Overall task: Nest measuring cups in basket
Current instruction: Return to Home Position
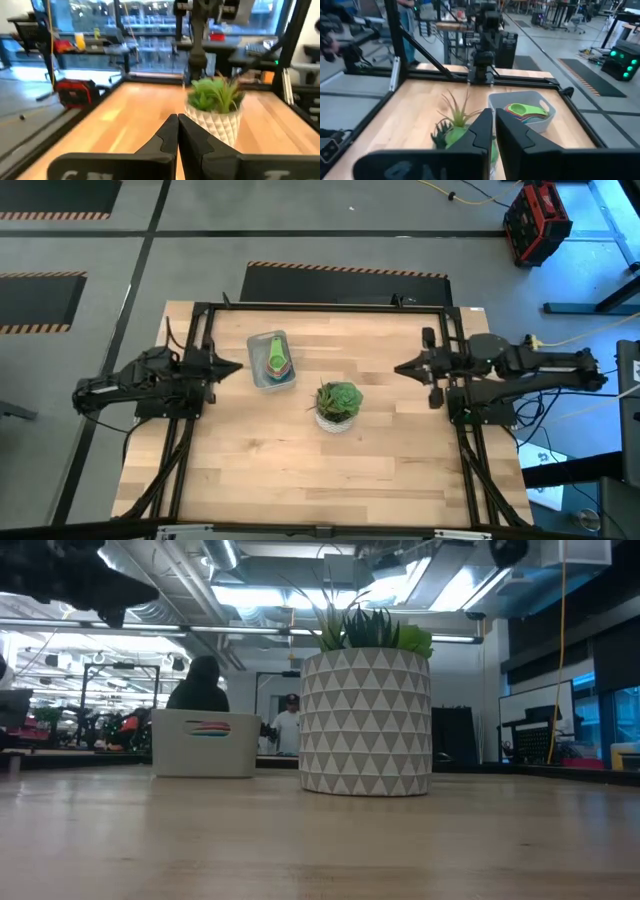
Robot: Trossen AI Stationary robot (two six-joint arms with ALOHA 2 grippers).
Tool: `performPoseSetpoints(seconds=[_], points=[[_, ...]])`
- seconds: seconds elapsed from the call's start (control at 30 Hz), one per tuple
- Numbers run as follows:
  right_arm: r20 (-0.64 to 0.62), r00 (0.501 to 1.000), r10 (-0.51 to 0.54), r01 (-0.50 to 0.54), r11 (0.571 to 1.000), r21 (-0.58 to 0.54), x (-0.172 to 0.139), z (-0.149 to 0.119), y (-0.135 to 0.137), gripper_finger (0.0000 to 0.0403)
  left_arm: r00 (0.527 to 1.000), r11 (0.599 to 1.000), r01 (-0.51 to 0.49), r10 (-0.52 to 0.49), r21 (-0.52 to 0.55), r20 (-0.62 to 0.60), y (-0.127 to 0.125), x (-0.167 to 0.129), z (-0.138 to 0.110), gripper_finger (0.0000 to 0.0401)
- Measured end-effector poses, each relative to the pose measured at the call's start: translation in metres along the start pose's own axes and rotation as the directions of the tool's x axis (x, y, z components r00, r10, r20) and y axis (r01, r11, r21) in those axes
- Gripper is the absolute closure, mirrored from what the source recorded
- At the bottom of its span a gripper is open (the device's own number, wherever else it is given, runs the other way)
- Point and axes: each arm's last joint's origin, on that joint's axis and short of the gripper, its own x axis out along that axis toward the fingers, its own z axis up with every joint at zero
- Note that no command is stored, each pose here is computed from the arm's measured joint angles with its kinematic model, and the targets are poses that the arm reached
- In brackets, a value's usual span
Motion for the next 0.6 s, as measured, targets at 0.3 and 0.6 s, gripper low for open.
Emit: performPoseSetpoints(seconds=[0.3, 0.6], points=[[0.092, 0.996, 0.004, -0.006, 1.000, 0.029, -0.033, -0.033, 0.002, 0.0375, 0.999, 1.000, 0.005, -0.004, -0.028, 0.038, 0.000, 0.015, -0.031, 0.0397], [0.216, 0.976, -0.004, -0.003, 1.000, 0.031, -0.060, -0.054, 0.002, 0.0375, 0.995, 0.997, 0.069, -0.066, -0.035, 0.081, -0.002, 0.023, -0.053, 0.0398]])
